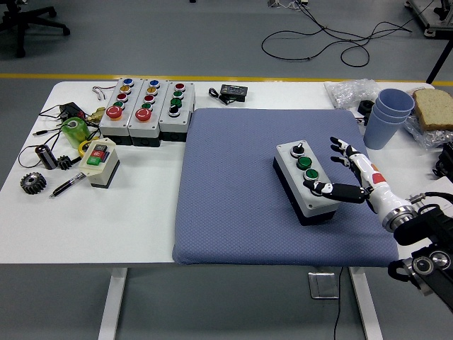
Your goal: Pick up the button,place it on the desk,press the button,press the button
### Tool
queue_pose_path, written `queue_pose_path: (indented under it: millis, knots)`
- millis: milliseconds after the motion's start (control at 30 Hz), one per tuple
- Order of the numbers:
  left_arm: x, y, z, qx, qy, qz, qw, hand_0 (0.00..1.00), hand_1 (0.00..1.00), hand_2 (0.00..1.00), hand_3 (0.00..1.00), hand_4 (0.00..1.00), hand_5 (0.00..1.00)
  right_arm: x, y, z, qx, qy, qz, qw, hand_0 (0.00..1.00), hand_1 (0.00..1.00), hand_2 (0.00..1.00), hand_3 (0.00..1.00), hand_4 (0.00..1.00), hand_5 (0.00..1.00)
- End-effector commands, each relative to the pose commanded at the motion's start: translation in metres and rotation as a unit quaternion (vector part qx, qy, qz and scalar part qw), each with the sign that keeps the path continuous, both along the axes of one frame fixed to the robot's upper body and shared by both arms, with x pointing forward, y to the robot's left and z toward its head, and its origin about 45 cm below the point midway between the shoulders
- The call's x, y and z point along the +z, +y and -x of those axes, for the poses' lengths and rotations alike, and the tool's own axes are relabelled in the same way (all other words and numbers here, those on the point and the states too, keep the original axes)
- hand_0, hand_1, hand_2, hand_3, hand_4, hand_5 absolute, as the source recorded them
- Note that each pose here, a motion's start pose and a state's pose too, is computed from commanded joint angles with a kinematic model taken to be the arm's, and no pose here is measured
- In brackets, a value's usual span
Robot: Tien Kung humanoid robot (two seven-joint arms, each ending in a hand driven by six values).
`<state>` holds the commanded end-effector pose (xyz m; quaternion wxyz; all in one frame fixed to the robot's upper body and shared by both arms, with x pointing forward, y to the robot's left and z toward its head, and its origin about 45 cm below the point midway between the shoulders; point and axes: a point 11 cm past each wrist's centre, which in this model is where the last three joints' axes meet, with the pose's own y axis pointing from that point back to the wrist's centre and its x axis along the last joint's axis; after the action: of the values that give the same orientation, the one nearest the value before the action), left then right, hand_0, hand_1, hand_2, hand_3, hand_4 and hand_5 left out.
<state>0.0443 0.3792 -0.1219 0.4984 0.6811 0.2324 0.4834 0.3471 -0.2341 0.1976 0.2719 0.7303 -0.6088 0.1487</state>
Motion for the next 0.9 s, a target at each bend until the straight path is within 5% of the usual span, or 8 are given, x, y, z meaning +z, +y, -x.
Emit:
queue_pose_path:
  millis: [300, 700, 900]
  knots:
    - [0.0, 0.0, -0.0015, 0.0, -0.001, 0.0, 1.0, 0.6, 0.633, 0.68, 0.549, 0.363, 0.701, 0.003, 0.015, -0.001, 0.001, -0.05, 0.091, 0.995, 0.998, 0.963, 0.998, 0.998, 0.998, 0.209]
    - [0.0, 0.0, -0.0006, 0.0, 0.0, 0.0, 1.0, 0.601, 0.633, 0.679, 0.549, 0.363, 0.699, -0.01, 0.038, -0.005, -0.02, -0.015, 0.09, 0.996, 0.998, 0.961, 0.998, 0.998, 0.998, 0.217]
    - [0.0, 0.0, -0.0009, 0.0, 0.0, 0.0, 1.0, 0.601, 0.634, 0.679, 0.548, 0.364, 0.698, -0.013, 0.038, -0.017, -0.046, 0.001, 0.133, 0.99, 0.998, 0.953, 0.998, 0.998, 0.998, 0.222]
